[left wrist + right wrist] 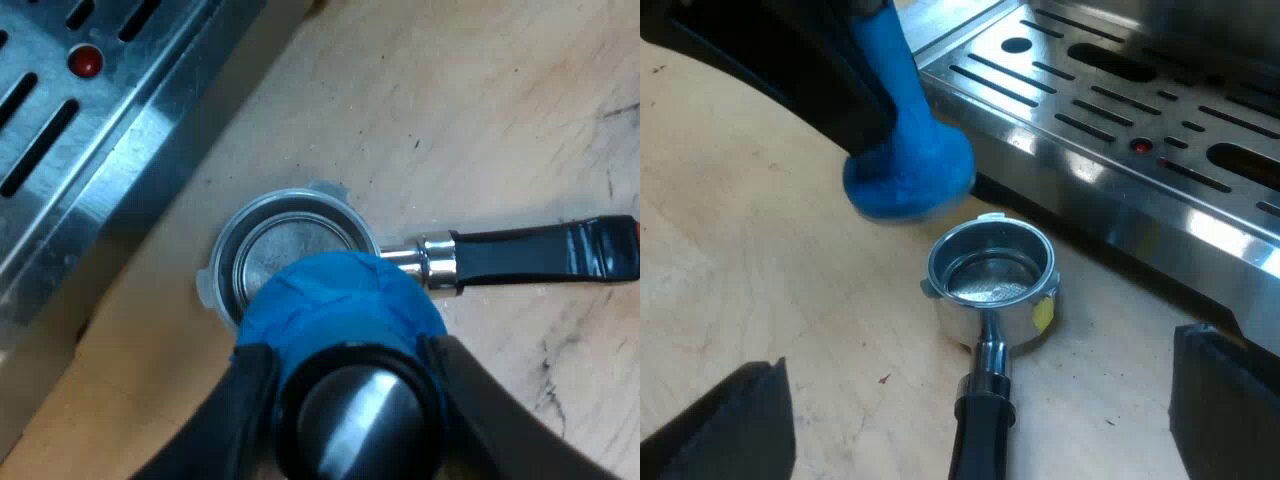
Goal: Grind coffee beans and then tamp
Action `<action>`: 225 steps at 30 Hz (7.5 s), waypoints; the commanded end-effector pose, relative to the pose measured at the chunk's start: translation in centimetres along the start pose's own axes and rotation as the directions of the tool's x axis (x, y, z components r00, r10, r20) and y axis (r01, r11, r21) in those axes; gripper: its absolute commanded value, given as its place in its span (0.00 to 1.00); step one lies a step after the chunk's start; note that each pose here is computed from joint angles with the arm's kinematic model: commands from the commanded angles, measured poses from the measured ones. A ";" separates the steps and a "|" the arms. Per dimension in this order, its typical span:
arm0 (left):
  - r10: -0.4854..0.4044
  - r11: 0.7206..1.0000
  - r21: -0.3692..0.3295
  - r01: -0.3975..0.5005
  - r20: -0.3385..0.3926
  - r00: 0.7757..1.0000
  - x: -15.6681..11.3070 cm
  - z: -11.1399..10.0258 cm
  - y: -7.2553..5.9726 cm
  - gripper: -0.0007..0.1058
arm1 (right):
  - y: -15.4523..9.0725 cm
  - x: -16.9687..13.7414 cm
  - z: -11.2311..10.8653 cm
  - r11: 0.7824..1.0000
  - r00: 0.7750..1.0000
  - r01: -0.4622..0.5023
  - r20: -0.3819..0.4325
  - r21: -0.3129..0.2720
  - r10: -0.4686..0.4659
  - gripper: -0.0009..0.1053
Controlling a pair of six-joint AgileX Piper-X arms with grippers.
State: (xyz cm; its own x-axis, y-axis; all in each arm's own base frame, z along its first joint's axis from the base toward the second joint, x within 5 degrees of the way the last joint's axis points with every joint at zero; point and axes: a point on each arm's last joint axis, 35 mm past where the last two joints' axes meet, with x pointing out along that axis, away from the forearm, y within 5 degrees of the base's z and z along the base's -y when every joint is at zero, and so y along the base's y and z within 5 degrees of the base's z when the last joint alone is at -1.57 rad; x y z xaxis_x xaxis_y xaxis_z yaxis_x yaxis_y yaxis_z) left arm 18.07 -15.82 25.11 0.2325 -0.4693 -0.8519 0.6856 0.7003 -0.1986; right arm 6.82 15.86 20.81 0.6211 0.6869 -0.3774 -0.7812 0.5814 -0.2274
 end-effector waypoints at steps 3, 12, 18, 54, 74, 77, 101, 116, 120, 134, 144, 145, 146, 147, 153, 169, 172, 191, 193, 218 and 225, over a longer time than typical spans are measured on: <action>-0.006 1.000 0.010 0.006 0.003 1.000 0.7 0.5 0.0 0.01 | -0.1 -0.1 0.2 1.000 1.000 0.009 0.016 0.007 -0.009 0.73; -0.017 1.000 0.016 0.017 0.018 1.000 1.1 0.8 0.1 0.01 | -0.1 -0.1 0.2 1.000 1.000 0.009 0.016 0.007 -0.009 0.73; -0.015 1.000 0.016 0.015 0.022 1.000 1.1 0.8 0.1 0.01 | -0.1 -0.1 0.2 1.000 1.000 0.009 0.016 0.007 -0.009 0.73; 0.002 1.000 -0.001 -0.002 -0.056 0.998 4.9 1.0 0.9 0.01 | -0.1 -0.1 0.2 1.000 1.000 0.009 0.016 0.009 -0.009 0.73; 0.000 1.000 -0.013 -0.001 -0.090 0.996 6.0 0.8 1.2 0.01 | -0.1 -0.1 0.2 1.000 1.000 0.009 0.016 0.009 -0.009 0.73; 0.000 1.000 -0.014 -0.001 -0.095 0.995 6.0 0.8 1.2 0.01 | -0.1 -0.1 0.2 1.000 1.000 0.009 0.016 0.009 -0.009 0.73; -0.005 1.000 -0.009 0.004 -0.080 0.997 6.4 0.9 1.2 0.01 | -0.1 -0.1 0.2 1.000 1.000 0.009 0.016 0.011 -0.009 0.73; -0.047 0.998 -0.044 0.039 -0.201 0.979 8.9 -0.2 1.7 0.01 | -0.1 -0.1 0.2 0.999 1.000 0.009 0.016 0.032 -0.009 0.73; -0.047 0.998 -0.046 0.038 -0.209 0.977 9.0 -0.5 1.7 0.01 | -0.1 -0.1 0.2 0.999 1.000 0.009 0.016 0.032 -0.009 0.73; -0.044 0.998 -0.063 0.029 -0.256 0.966 10.2 -3.5 2.1 0.01 | -0.1 -0.1 0.2 0.999 1.000 0.009 0.016 0.032 -0.009 0.73; -0.044 0.998 -0.061 0.030 -0.250 0.967 10.2 -3.5 2.1 0.01 | -0.1 -0.1 0.2 0.999 1.000 0.009 0.016 0.032 -0.009 0.73; -0.044 0.998 -0.060 0.030 -0.245 0.968 10.1 -3.4 2.0 0.01 | -0.1 -0.1 0.2 0.999 1.000 0.009 0.016 0.032 -0.009 0.73; -0.041 0.998 -0.059 0.028 -0.242 0.969 10.0 -3.4 2.0 0.01 | -0.1 -0.1 0.2 0.999 1.000 0.009 0.016 0.032 -0.009 0.73; -0.036 0.998 -0.056 0.023 -0.238 0.970 9.9 -3.3 2.0 0.01 | -0.1 -0.1 0.2 0.999 1.000 0.009 0.016 0.032 -0.009 0.73; 0.004 1.000 -0.026 -0.008 -0.142 0.990 7.8 -1.8 1.7 0.01 | -0.1 -0.1 0.2 0.999 1.000 0.009 0.016 0.032 -0.009 0.73; 0.020 1.000 0.008 -0.021 0.026 0.999 3.6 1.1 0.7 0.01 | -0.1 -0.1 0.5 0.999 0.999 0.010 0.041 0.038 -0.012 0.73; 0.023 1.000 0.012 -0.023 0.049 0.999 2.8 1.1 0.6 0.01 | -0.2 -0.1 0.6 1.000 0.999 0.011 0.050 0.028 -0.013 0.73; 0.054 0.999 -0.008 -0.053 0.102 0.993 -2.3 -0.3 0.0 0.01 | 0.1 -0.1 0.8 0.997 0.995 -0.078 0.070 0.013 0.077 0.73; 0.067 0.997 -0.037 -0.064 0.113 0.991 -2.8 -0.4 0.4 0.01 | 0.1 -0.1 0.8 0.997 0.995 -0.078 0.070 0.013 0.077 0.73; 0.223 0.930 -0.301 -0.213 0.001 0.975 -4.2 -4.6 6.8 0.01 | 0.3 -0.2 1.6 0.990 0.981 -0.128 0.140 -0.051 0.134 0.73; 0.184 0.935 -0.307 -0.181 -0.018 0.983 -2.2 -6.2 6.9 0.01 | 0.3 -0.2 1.6 0.990 0.981 -0.128 0.140 -0.051 0.134 0.73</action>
State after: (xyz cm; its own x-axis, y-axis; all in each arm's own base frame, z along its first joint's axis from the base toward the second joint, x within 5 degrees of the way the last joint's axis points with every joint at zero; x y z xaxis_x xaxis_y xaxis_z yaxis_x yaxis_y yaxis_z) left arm 17.99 -6.56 22.74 0.3374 -0.3130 -0.8878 0.3813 0.9077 -0.1752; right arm 6.55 16.52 21.82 0.5181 0.8015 -0.2987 -0.8547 0.4716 -0.2171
